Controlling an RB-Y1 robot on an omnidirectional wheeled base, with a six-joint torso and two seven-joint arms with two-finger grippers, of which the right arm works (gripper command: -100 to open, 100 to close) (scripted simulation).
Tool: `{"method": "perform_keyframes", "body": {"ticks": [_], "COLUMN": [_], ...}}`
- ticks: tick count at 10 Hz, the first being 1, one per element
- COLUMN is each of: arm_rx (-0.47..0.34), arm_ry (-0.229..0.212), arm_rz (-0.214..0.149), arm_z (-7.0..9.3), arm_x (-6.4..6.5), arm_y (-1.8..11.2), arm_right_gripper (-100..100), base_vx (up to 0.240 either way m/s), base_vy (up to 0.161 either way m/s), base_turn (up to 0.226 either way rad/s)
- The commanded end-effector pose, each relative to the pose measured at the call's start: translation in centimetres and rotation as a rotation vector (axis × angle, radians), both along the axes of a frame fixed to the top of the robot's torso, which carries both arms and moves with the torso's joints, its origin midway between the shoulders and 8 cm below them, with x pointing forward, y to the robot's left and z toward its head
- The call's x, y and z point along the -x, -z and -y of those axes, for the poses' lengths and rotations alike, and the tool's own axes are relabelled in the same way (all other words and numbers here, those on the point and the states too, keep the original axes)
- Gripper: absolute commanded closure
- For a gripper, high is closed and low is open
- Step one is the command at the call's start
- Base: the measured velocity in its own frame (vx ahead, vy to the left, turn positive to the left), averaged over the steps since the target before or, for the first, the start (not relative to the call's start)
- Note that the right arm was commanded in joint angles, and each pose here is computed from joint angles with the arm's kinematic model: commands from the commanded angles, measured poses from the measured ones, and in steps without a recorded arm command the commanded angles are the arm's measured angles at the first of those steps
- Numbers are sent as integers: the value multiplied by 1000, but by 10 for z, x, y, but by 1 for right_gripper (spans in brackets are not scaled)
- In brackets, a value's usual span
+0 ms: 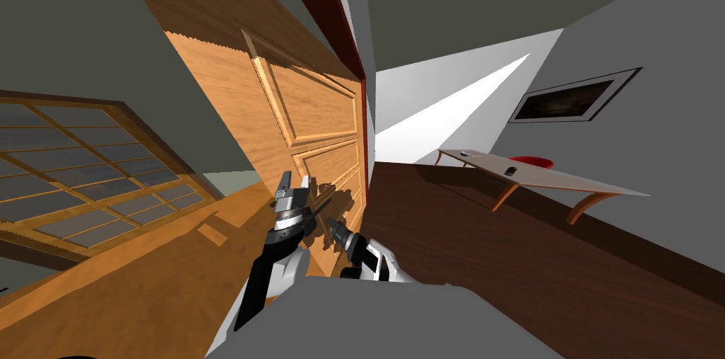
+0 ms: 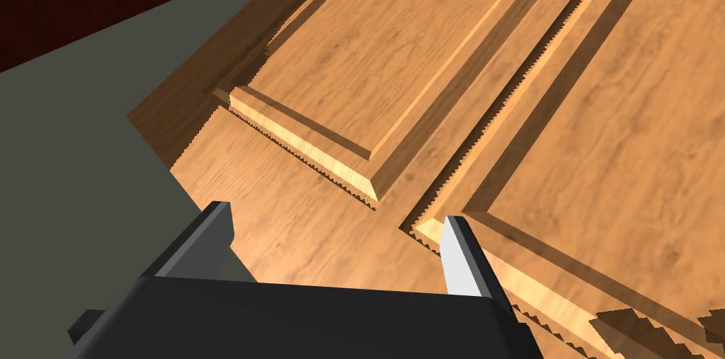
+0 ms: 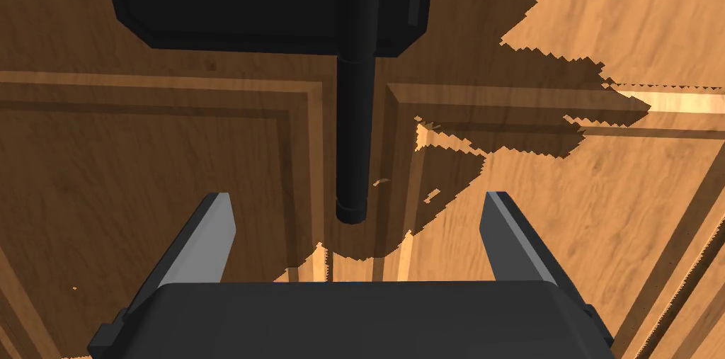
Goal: Push the door open
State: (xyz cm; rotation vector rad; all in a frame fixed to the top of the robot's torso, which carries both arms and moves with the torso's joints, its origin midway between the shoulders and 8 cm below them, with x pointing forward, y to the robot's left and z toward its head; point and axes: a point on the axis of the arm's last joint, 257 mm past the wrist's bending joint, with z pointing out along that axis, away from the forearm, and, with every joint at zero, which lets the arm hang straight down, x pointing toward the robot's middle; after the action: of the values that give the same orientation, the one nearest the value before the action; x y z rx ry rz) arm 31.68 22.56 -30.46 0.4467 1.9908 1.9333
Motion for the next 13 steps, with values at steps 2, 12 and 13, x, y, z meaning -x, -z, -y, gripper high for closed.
{"method": "perform_keyframes", "body": {"ticks": [2, 12, 13], "arm_rx": [11, -11, -11], "arm_ry": [8, 14, 14], "arm_rz": [4, 6, 6], "arm_z": [5, -8, -8], "arm_x": [-4, -6, -6], "arm_y": [4, -7, -7], "arm_right_gripper": [-100, 100, 100], "base_vx": [97, 40, -4], "base_vy": [162, 83, -7], "base_turn": [15, 11, 0]}}
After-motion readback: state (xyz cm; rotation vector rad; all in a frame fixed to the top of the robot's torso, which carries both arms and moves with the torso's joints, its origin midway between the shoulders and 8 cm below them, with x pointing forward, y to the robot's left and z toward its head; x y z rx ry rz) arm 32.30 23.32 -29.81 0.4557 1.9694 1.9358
